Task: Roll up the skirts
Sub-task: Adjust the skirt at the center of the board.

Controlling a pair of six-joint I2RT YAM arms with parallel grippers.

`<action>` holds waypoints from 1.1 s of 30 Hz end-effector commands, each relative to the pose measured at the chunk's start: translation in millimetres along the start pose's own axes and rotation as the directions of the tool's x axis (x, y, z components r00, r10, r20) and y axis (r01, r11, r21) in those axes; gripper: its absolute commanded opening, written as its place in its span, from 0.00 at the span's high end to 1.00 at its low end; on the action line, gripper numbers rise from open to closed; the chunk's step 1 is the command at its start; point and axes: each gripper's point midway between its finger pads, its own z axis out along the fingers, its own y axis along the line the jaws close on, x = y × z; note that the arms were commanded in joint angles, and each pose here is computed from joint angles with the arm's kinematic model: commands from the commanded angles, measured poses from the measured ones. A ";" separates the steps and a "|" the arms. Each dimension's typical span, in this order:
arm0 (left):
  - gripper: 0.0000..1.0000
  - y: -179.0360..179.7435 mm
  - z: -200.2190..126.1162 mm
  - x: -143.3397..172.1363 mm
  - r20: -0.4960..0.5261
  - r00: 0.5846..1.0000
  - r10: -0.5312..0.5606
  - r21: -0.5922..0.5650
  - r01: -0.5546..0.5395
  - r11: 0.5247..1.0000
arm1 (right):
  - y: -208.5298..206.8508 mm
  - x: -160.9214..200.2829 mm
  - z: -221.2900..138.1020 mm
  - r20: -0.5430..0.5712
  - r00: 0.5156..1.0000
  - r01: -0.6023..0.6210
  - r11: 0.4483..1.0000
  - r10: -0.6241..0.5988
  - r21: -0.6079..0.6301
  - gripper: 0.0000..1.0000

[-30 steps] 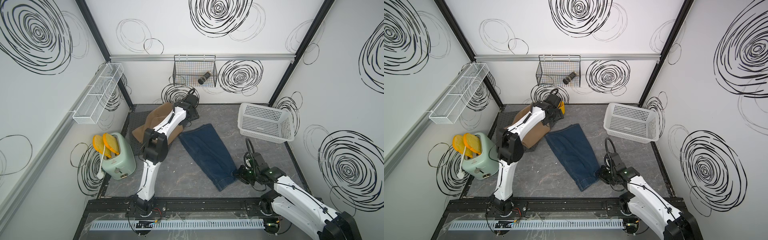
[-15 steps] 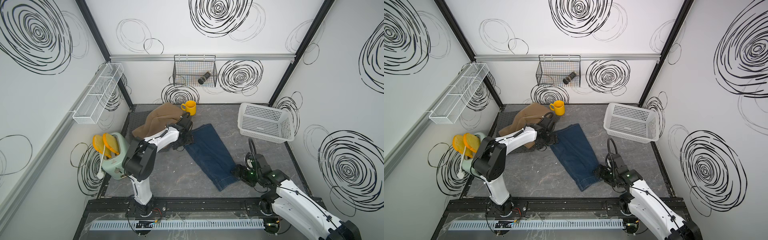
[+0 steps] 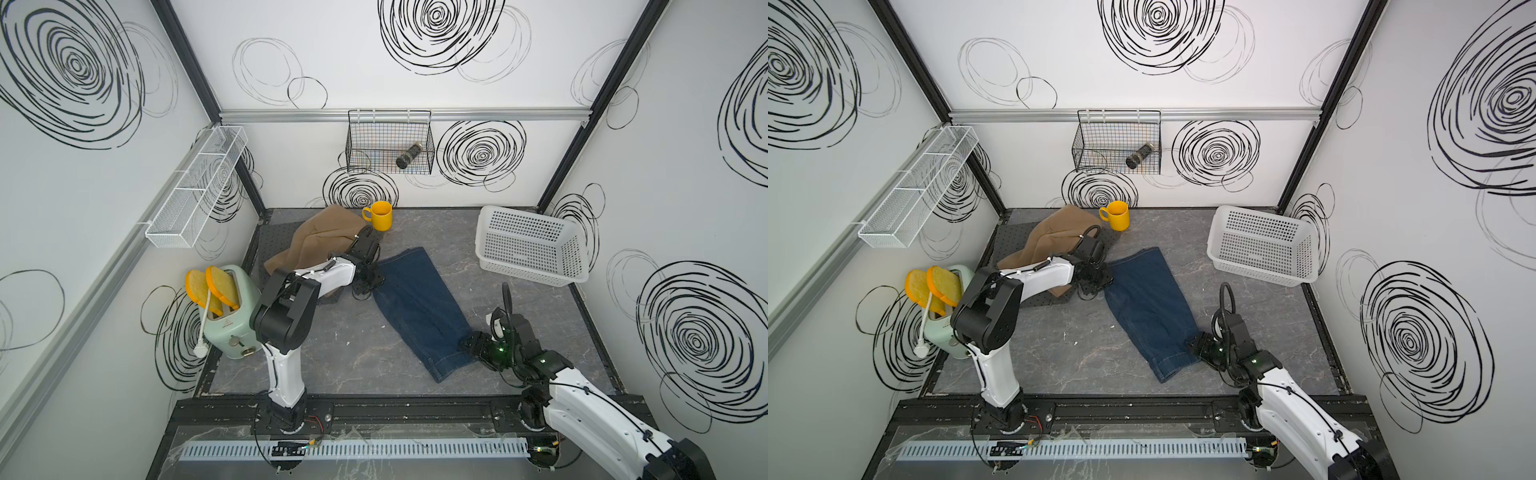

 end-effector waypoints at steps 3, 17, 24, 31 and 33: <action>1.00 -30.6 -29.3 -24.6 0.097 0.995 -0.007 0.242 -0.016 0.970 | 21.6 -14.4 -4.9 0.039 0.996 0.078 0.994 -0.075 -0.080 0.69; 0.83 48.7 -36.9 -2.8 0.084 0.943 -0.321 0.483 0.243 0.841 | -4.4 -15.4 0.2 -0.007 1.000 0.022 0.997 -0.021 0.074 0.15; 0.04 55.5 -83.5 -12.9 0.283 0.941 -0.183 0.254 0.110 0.961 | -1.0 -18.4 -2.4 -0.005 0.994 0.108 0.991 -0.108 0.075 0.17; 0.04 21.3 -131.2 41.7 0.339 0.915 0.217 -0.031 -0.220 0.975 | 13.0 -17.8 1.0 -0.055 0.985 0.163 0.986 -0.161 0.032 0.26; 0.04 10.3 -124.8 79.4 0.277 0.923 0.267 -0.073 -0.257 0.964 | 17.0 -18.3 0.6 -0.064 0.984 0.168 0.985 -0.167 0.024 0.27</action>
